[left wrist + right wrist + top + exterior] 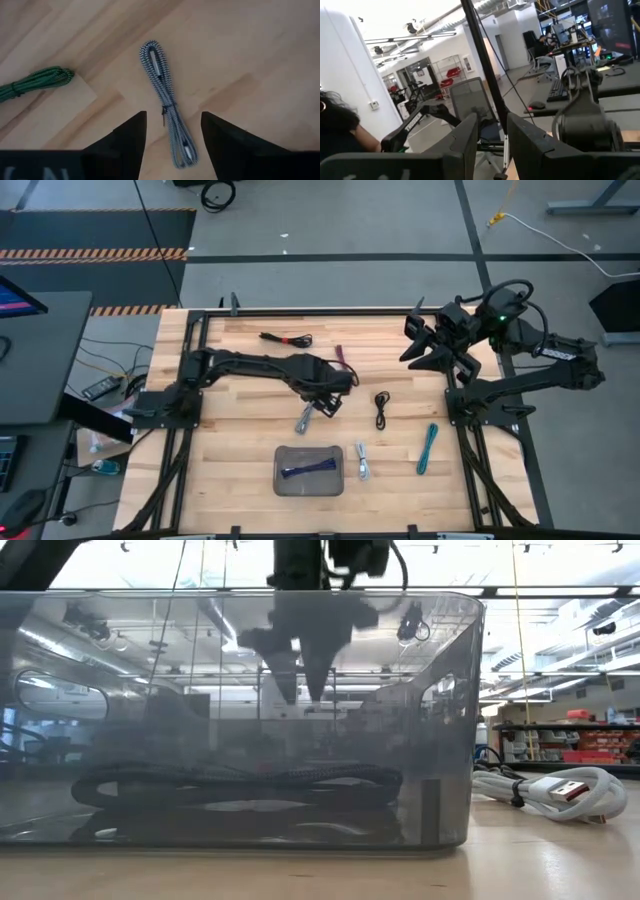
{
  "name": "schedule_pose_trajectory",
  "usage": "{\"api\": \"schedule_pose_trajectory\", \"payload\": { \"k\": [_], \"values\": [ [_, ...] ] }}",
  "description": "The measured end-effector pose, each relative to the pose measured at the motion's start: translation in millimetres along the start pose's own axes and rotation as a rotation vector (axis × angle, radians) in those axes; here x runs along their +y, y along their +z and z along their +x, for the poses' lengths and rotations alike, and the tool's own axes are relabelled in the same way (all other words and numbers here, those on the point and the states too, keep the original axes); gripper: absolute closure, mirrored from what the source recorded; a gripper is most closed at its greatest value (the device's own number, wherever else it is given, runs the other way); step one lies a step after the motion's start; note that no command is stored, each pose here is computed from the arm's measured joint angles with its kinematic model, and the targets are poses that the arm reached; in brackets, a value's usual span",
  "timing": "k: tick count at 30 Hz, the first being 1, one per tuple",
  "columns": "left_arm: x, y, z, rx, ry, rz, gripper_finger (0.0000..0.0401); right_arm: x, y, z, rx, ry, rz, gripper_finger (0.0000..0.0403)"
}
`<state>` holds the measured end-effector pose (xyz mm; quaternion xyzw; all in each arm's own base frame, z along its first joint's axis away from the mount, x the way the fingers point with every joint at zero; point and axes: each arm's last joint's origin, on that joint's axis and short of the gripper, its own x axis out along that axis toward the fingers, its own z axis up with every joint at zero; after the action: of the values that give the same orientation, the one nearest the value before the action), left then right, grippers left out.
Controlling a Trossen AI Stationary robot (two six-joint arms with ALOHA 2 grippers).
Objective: Pick and place USB-C Cables
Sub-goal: Put the gray charger cable into the black bin
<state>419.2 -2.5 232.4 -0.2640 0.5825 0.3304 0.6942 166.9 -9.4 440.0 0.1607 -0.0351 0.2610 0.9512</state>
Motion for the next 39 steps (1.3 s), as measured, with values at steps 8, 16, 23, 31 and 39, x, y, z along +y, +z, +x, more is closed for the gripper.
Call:
{"api": "schedule_pose_trajectory", "payload": {
  "k": [8, 16, 23, 31, 39],
  "values": [
    [-6.8, 1.3, 38.7, 0.099, 0.043, 0.005, 0.02, 5.9, 2.6, -5.9, -0.012, 0.018, -0.006, 0.029],
    [-0.5, 11.0, 51.8, 0.137, 0.042, -0.027, 0.02, 11.7, 4.5, -11.0, -0.019, 0.038, -0.02, 0.029],
    [3.7, 16.3, 52.7, 0.156, 0.02, -0.034, 0.02, 14.9, 5.6, -13.9, -0.024, 0.052, -0.026, 0.029],
    [-0.8, 17.4, 58.4, 0.142, -0.029, -0.04, 0.02, 19.2, 6.7, -17.6, -0.026, 0.074, -0.038, 0.029],
    [6.2, 3.8, 84.6, 0.227, -0.017, -0.055, 0.02, 20.7, 7.1, -19.0, -0.029, 0.075, -0.041, 0.029]
  ]
}}
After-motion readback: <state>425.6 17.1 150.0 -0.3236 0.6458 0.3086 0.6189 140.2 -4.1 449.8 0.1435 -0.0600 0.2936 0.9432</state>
